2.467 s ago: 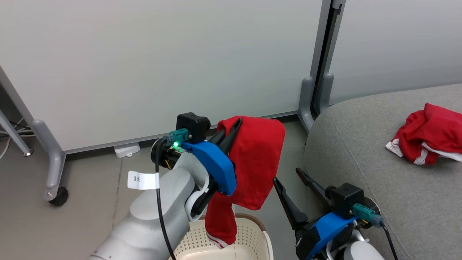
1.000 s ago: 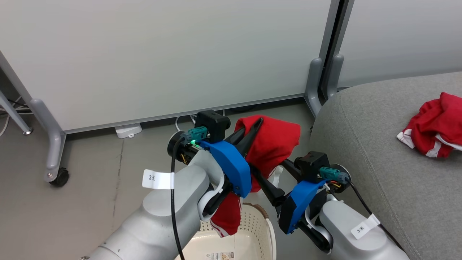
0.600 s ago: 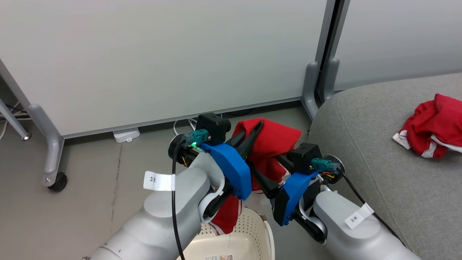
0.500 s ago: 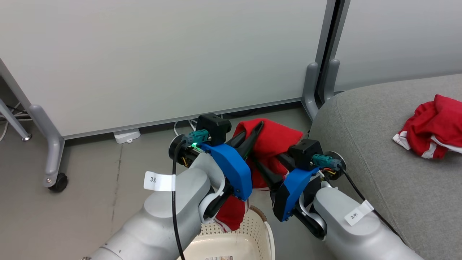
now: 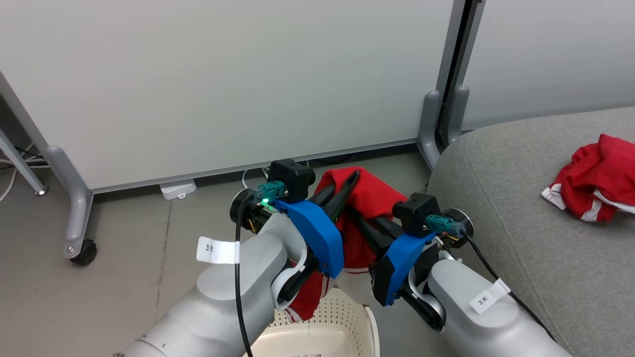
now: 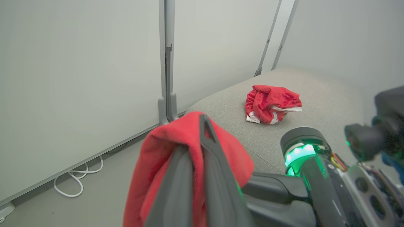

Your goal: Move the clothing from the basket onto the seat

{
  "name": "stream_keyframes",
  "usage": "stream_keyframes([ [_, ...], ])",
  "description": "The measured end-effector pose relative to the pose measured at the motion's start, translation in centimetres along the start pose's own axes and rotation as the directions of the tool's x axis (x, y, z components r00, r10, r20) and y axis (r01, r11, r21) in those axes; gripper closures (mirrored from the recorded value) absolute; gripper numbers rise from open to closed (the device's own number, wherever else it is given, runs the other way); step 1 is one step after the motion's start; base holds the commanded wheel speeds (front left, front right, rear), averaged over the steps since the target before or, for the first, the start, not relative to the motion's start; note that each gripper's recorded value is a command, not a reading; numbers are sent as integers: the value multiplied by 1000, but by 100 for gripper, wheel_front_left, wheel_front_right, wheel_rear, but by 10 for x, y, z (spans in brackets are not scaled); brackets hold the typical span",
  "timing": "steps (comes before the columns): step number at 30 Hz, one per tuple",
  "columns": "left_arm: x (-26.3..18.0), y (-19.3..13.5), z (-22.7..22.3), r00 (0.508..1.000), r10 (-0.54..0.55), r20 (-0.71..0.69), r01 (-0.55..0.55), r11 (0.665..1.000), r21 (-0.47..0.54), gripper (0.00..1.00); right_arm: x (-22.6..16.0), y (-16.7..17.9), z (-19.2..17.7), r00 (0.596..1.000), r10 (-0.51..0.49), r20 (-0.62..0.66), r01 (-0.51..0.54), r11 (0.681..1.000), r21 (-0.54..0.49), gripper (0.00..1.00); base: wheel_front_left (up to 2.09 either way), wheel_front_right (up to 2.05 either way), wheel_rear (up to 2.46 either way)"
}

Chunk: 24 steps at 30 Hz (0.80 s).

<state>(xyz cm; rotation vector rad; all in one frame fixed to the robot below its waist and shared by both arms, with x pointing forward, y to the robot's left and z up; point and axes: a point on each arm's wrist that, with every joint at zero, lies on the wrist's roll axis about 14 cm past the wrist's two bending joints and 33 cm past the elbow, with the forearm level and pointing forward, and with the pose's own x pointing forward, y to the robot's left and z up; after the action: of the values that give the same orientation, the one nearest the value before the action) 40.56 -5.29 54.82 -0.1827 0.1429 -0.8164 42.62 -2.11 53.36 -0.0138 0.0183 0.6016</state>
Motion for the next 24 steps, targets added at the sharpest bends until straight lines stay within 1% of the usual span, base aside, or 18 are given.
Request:
stream_keyframes([
  [24,4,5,-5,1000,7,-12,-7,1000,3,100,-7,-7,-4,1000,-27,0,27,1000,0,100,0,0,0],
])
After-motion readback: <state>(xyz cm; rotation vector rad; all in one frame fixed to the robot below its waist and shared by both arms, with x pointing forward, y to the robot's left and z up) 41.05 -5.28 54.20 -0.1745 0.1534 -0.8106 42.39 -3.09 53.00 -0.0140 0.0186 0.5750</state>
